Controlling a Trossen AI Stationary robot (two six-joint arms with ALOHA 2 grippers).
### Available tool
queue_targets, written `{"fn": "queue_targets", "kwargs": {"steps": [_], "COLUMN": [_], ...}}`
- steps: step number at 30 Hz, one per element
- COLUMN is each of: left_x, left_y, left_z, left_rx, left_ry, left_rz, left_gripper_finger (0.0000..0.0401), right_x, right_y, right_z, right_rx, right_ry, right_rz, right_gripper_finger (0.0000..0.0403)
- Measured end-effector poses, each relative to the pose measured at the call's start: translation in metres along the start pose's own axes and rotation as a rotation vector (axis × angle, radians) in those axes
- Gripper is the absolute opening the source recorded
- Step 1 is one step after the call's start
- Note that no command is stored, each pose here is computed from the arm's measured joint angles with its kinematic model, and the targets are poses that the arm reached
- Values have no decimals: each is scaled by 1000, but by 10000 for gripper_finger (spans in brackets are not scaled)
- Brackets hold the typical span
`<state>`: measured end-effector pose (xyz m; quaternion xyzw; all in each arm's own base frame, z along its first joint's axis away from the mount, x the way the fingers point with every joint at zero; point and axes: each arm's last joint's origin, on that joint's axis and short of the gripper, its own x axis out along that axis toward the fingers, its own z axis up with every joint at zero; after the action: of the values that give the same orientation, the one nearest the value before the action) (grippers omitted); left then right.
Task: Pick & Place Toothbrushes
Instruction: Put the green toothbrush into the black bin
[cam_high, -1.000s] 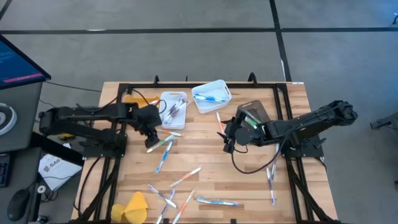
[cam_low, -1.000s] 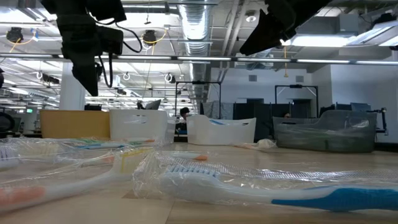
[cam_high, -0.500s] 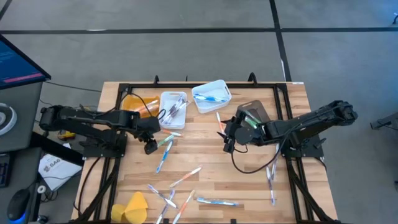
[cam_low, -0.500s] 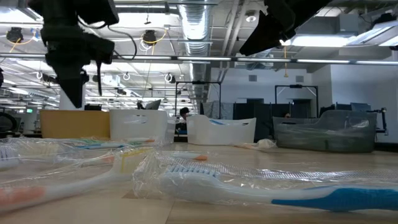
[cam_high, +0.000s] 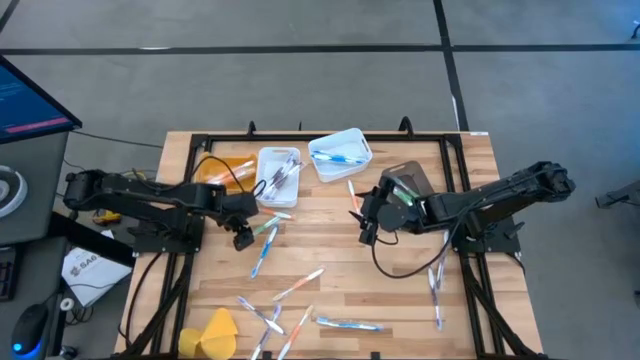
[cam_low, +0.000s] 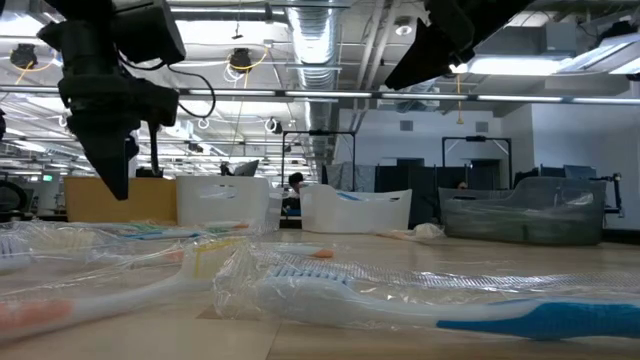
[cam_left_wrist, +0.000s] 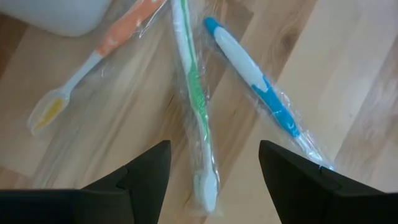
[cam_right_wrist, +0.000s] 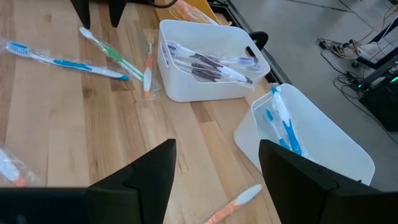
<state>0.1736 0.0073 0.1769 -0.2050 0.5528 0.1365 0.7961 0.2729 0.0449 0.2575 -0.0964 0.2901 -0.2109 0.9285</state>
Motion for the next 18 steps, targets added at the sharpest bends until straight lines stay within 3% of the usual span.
{"fn": "queue_targets", "kwargs": {"steps": [12,18], "left_x": [13,21], "left_y": [2,0], "left_z": [-7,-12], "left_rx": [9,88], "left_ry": [-36,-52], "left_rz": [-20,-38], "left_gripper_finger": [237,237], "right_x": [0,0], "right_y": [0,0], "right_z": [0,0], "right_rx": [-15,-15], "right_ry": [0,0], "right_rz": [0,0], "right_gripper_finger": [225,225]}}
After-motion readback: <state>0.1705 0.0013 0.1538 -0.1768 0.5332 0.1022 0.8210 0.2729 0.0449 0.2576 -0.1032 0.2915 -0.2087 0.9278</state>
